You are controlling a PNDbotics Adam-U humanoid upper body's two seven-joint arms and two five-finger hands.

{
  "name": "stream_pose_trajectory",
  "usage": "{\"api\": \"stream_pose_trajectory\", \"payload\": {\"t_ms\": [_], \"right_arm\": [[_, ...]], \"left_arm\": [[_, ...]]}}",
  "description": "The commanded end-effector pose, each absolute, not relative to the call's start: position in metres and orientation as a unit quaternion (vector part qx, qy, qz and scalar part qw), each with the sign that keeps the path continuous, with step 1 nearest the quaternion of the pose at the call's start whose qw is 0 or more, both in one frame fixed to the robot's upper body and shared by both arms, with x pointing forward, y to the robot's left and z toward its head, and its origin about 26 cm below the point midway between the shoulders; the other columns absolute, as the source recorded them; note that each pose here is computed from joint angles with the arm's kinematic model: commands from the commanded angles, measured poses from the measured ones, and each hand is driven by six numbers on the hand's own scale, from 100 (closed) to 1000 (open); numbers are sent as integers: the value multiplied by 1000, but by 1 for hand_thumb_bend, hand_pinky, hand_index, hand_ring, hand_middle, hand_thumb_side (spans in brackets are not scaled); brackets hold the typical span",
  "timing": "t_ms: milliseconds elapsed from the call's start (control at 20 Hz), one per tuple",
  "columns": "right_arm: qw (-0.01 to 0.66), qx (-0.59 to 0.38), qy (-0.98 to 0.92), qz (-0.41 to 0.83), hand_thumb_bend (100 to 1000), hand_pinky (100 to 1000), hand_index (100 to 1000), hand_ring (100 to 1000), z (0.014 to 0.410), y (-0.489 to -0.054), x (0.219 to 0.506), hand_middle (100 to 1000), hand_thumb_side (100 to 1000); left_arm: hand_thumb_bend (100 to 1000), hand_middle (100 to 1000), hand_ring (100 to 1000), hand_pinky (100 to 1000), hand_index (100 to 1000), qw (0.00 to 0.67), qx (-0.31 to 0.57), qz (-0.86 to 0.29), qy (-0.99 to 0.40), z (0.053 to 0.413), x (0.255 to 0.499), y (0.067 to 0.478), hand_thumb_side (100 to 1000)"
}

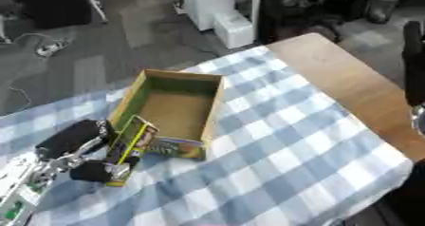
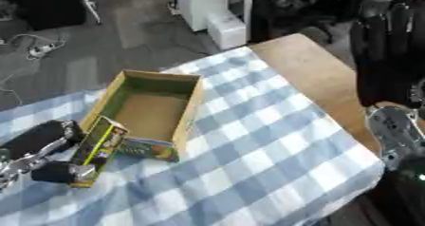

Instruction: Pick up objects on the table and place them in the box.

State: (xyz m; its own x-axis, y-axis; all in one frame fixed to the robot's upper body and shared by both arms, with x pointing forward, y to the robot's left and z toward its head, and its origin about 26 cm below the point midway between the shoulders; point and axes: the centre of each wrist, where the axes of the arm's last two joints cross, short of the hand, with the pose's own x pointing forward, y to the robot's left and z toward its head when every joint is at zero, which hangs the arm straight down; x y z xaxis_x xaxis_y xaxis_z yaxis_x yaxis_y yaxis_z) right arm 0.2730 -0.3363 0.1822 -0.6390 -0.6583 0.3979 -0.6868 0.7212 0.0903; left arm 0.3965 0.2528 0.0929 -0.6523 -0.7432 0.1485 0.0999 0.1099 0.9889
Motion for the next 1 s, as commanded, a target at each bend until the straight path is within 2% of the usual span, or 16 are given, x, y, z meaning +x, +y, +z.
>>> {"api": "stream_pose_trajectory", "payload": {"t_ms": [50,400,900,950,1000], "right_arm": [[199,365,-908,47,100,333,421,279,193,-340,272,255,860],[201,363,-909,41,100,333,422,279,193,-340,272,255,863],[216,357,-909,11,100,328,421,272,202,-339,275,249,884],[220,357,-908,7,100,327,421,272,204,-338,276,248,899],[223,356,-907,3,100,327,421,272,206,-338,277,250,944]], "left_arm": [[100,100,100,100,233,329,273,-594,-681,128,401,261,709],[100,100,100,100,226,319,317,-558,-697,152,412,263,714],[100,100,100,100,227,298,366,-540,-697,134,443,266,723],[100,100,100,100,226,297,370,-539,-696,130,446,267,702],[100,100,100,100,226,295,372,-540,-695,126,449,268,724]]}}
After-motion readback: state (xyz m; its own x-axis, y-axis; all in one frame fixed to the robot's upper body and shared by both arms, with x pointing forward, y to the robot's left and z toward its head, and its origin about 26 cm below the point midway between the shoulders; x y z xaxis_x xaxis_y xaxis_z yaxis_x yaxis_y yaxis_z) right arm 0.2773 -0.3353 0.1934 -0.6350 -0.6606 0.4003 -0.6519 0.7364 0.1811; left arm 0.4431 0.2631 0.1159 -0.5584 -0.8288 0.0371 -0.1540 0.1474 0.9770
